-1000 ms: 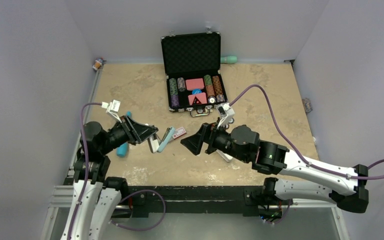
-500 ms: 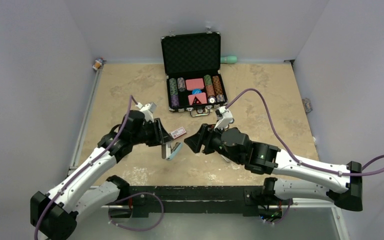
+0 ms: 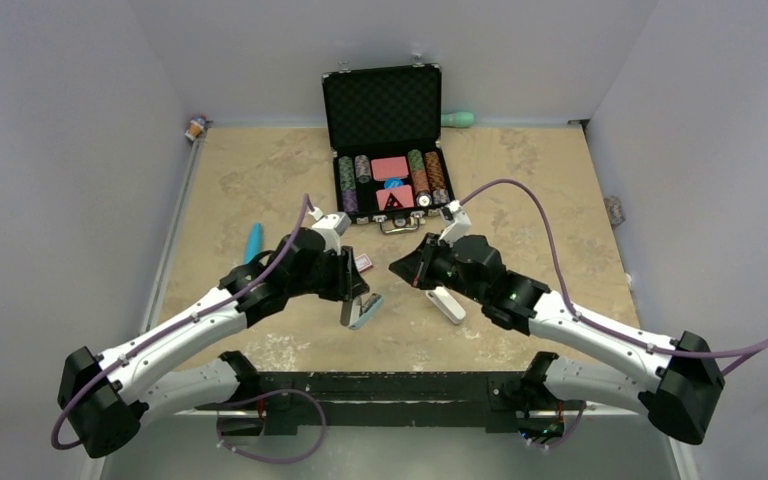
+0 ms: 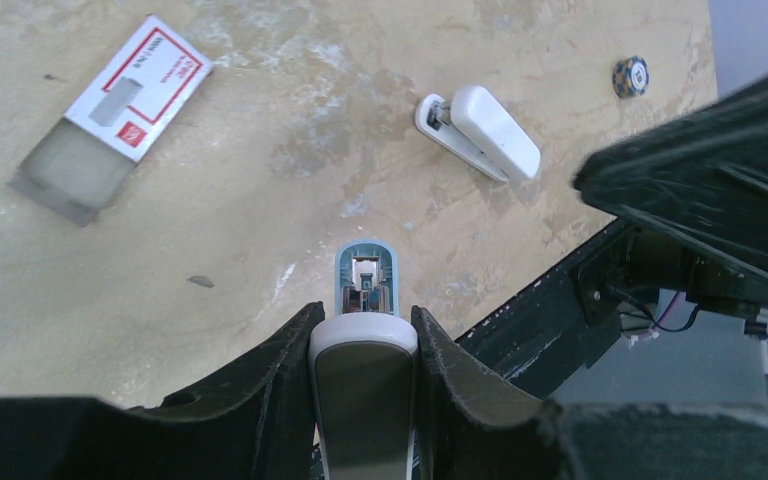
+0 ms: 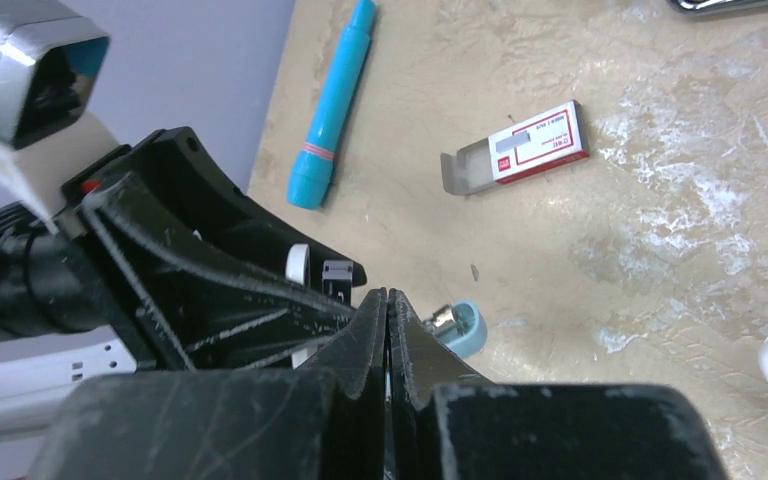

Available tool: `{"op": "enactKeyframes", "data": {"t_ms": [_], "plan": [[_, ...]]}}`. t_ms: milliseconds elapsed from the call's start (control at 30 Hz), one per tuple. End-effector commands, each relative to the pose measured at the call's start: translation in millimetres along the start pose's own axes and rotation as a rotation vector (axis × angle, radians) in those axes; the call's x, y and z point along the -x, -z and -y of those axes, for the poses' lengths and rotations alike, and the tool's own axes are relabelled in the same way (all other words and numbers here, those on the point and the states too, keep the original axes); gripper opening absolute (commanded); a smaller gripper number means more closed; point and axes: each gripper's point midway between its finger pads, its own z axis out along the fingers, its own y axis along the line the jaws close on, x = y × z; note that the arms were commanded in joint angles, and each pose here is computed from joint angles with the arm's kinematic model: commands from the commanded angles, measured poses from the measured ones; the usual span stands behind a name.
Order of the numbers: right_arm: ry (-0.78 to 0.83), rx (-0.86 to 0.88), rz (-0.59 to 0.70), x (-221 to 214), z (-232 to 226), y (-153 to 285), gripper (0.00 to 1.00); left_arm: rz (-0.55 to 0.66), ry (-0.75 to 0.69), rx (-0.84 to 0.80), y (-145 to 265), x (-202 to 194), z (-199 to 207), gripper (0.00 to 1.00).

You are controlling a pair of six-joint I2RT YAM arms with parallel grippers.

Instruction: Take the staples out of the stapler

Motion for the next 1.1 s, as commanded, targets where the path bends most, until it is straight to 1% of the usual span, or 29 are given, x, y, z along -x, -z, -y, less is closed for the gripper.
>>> {"op": "enactKeyframes", "data": {"t_ms": [0, 100, 300, 733, 900, 1067], "plan": [[-0.046, 0.079, 0.001, 2.6, -14.9, -5.7, 0.0, 0.179, -0.073, -0.07, 4.2, 43.7, 25.4, 0.0], [-0.063, 0.074, -0.018, -5.1, -9.5, -12.4, 0.0, 0.181, -0.091, -0.107, 2.2, 46.3, 33.2, 0.0], [-0.046, 0.051, -0.063, -19.8, 1.8, -30.2, 0.0, 0.163, -0.095, -0.104, -6.1, 49.3, 36.1, 0.0], [-0.026, -0.03, -0.124, -39.9, 27.2, -55.0, 0.0, 0.14, -0.085, -0.053, -16.6, 51.3, 30.7, 0.0], [-0.021, -0.041, -0.141, -46.8, 33.7, -58.0, 0.0, 0.14, -0.082, -0.04, -17.9, 53.5, 29.9, 0.0], [-0.024, -0.051, -0.154, -53.0, 40.0, -57.8, 0.0, 0.118, -0.08, 0.012, -23.8, 54.5, 23.4, 0.0]]}}
